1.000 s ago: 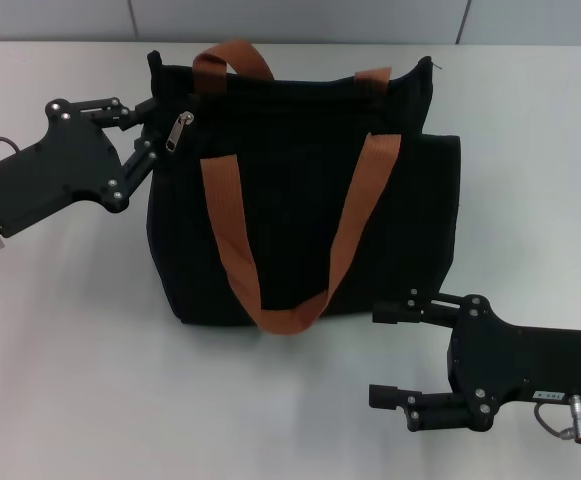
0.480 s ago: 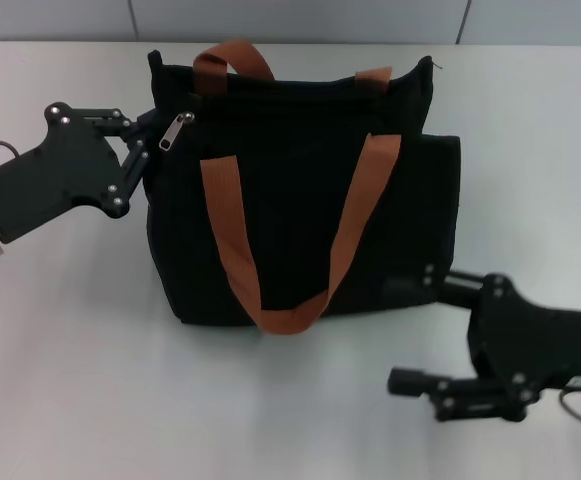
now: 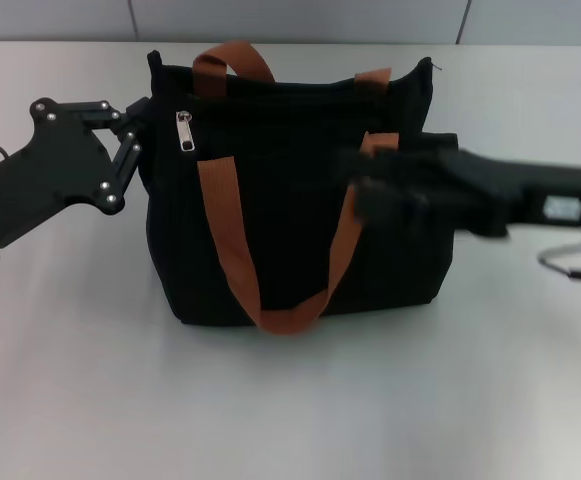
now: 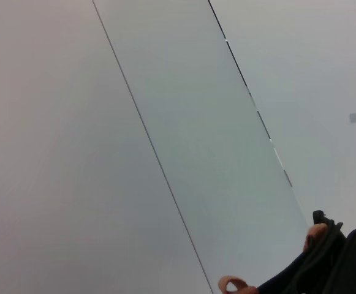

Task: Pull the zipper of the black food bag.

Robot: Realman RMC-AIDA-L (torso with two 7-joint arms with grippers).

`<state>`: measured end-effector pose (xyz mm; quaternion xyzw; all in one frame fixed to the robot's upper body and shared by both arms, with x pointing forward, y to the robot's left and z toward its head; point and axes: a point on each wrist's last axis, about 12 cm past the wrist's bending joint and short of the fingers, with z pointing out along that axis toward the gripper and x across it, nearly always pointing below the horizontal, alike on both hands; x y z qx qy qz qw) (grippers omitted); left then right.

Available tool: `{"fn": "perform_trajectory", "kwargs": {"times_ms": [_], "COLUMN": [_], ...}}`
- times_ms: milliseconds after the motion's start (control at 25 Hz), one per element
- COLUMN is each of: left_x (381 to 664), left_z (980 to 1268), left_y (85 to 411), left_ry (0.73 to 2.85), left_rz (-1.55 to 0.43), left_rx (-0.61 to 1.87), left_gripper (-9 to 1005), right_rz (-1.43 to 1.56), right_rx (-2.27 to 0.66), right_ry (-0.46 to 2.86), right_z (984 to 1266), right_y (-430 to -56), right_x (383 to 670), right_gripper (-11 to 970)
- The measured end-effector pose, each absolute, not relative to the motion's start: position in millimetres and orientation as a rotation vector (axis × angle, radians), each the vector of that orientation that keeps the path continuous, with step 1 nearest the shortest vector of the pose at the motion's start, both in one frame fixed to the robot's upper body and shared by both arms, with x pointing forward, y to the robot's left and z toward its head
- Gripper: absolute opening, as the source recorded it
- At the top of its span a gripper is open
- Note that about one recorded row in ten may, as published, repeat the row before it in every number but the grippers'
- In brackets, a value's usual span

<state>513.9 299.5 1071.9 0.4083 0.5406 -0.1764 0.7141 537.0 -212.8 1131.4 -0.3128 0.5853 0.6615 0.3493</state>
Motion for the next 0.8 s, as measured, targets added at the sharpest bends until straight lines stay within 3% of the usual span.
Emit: {"fn": "perform_trajectory", "kwargs": {"times_ms": [320, 480, 720, 800], "left_x": [513.2, 514.4, 514.6, 514.5], "left_z": [1071.2, 1072.2, 1073.1, 1073.7], "left_y": [297.9, 297.2, 295.0, 294.4], "left_ry": [1.195, 1.190, 1.169, 1.150], "left_rz": [-0.399, -0.399, -0.393, -0.376], "left_rx": [0.900, 0.896, 0.883, 0.877], "left_gripper": [34, 35, 36, 37], "right_rz": [1.668, 1.633, 1.548, 1.523], "right_rx": [-0.824, -0.853, -0.864, -0.865], "right_ry": [1.714, 1.803, 1.953, 1.975], "right_z": [1163.4, 1168.3, 1174.0, 1177.3], "right_y": [-180.1, -165.8, -144.1, -136.3], "right_x": [581.9, 591.0, 607.3, 612.2], "right_gripper": [795, 795, 694, 610]}}
